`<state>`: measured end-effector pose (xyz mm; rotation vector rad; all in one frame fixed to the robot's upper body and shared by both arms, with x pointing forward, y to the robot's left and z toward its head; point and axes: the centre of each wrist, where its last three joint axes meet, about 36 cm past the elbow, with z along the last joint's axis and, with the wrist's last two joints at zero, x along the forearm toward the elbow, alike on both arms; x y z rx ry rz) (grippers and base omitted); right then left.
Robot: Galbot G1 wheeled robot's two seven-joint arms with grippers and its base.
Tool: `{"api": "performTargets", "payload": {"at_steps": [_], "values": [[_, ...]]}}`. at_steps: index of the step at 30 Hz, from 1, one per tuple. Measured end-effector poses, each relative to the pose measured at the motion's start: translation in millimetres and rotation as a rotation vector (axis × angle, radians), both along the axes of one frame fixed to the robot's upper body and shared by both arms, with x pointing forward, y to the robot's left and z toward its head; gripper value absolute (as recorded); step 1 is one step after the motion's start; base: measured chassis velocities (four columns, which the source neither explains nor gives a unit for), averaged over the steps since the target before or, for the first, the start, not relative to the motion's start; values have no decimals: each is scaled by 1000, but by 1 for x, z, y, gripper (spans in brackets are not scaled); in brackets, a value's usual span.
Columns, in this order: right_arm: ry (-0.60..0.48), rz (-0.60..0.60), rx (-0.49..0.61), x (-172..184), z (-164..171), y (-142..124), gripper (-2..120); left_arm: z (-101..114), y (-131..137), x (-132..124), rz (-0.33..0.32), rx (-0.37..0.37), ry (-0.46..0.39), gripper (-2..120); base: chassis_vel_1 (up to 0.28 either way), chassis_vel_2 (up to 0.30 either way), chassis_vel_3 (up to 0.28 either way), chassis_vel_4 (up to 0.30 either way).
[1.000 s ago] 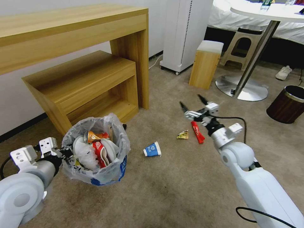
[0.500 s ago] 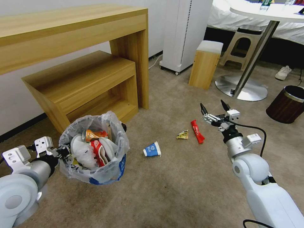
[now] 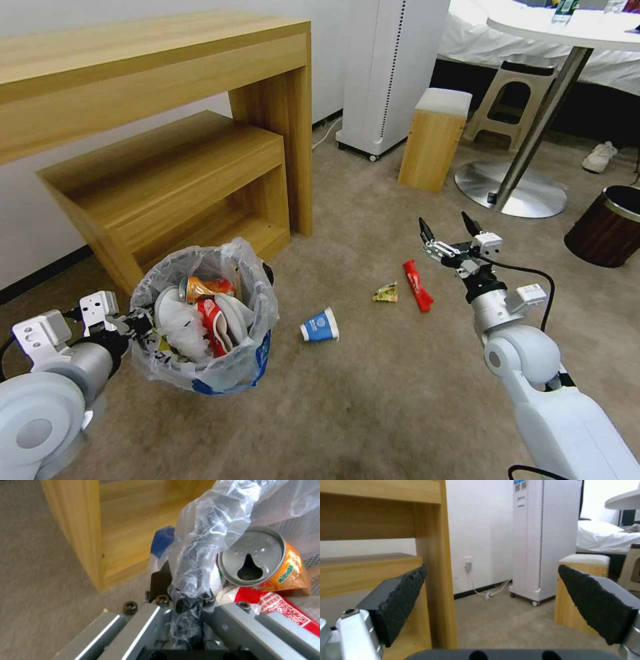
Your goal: Pick up the trash bin and place the garbage on the floor into it.
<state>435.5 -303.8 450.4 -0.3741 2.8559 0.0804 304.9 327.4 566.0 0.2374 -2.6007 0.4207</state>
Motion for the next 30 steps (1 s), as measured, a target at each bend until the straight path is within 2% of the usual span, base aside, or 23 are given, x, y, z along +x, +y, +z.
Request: {"api": "performTargets", "payload": {"at_steps": [8, 16, 20, 21, 23, 24, 27, 30], "values": [[13, 13, -5, 3, -4, 6, 100, 0, 1, 1, -3, 5, 0, 1, -222, 207, 205, -202], [90, 55, -71, 5, -11, 13, 100, -1, 2, 1, -1, 11, 4, 1, 11, -9, -9, 8], [241, 105, -172, 4, -13, 21, 100, -1, 1, -1, 0, 15, 7, 1, 7, -8, -13, 12], [241, 105, -172, 4, -13, 21, 100, -1, 1, -1, 0, 15, 7, 1, 0, 0, 0, 0], [357, 167, -241, 5, -11, 25, 100, -1, 1, -2, 0, 14, 6, 1, 0, 0, 0, 0], [357, 167, -241, 5, -11, 25, 100, -1, 1, -2, 0, 14, 6, 1, 0, 0, 0, 0], [495, 265, -376, 12, -11, 26, 100, -1, -2, -3, -4, 16, 5, 1, 0, 0, 0, 0], [556, 285, -398, 15, -13, 26, 100, -1, -3, -2, -9, 16, 5, 1, 0, 0, 0, 0]]}}
